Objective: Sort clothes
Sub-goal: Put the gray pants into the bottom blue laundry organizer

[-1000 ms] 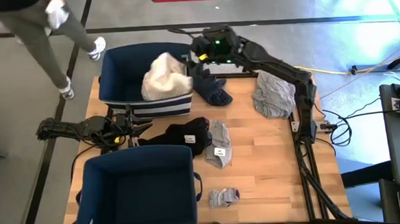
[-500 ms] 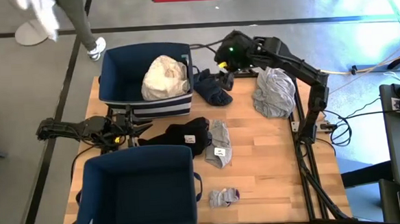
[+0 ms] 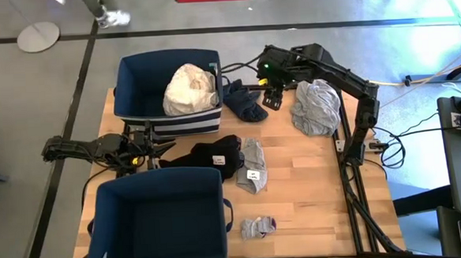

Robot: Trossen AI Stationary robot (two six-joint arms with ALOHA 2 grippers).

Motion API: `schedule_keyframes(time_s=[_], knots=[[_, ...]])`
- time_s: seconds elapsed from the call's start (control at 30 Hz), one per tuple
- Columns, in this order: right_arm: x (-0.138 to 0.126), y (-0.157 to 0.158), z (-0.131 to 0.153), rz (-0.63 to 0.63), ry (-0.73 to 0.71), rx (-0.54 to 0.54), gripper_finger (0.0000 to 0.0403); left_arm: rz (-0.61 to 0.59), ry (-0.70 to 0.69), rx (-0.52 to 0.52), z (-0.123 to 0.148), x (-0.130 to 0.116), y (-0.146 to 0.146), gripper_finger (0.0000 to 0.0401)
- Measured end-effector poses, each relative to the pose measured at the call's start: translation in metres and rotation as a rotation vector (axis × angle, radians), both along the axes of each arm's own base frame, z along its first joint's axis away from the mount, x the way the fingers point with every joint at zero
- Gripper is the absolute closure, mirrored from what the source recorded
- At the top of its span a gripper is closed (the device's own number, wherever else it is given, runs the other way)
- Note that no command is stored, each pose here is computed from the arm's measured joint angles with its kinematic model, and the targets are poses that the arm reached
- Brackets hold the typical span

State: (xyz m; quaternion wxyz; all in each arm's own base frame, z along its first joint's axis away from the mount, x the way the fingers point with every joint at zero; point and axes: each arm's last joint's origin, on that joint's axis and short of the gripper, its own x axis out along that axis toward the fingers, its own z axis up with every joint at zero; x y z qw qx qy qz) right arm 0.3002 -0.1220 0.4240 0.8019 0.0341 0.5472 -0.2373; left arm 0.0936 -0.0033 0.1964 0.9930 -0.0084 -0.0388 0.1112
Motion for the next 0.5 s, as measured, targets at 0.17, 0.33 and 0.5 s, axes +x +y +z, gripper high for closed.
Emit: schedule_keyframes(time_s=[0.17,0.33,0.5], knots=[[-0.002,-0.003,-0.019,-0.008,0.089,0.000,0.0134,-0.001,0.000,-0.006,0.000,0.000,0.000,0.0341],[-0.011,-0.005,-0.049,-0.044,0.154,-0.012,0.0134,-0.001,0.004,-0.008,-0.001,0.000,0.000,0.0341],[-0.035,-0.010,-0.082,-0.145,0.226,-0.024,0.0134,-0.001,0.003,-0.009,-0.001,0.000,0.000,0.0341]])
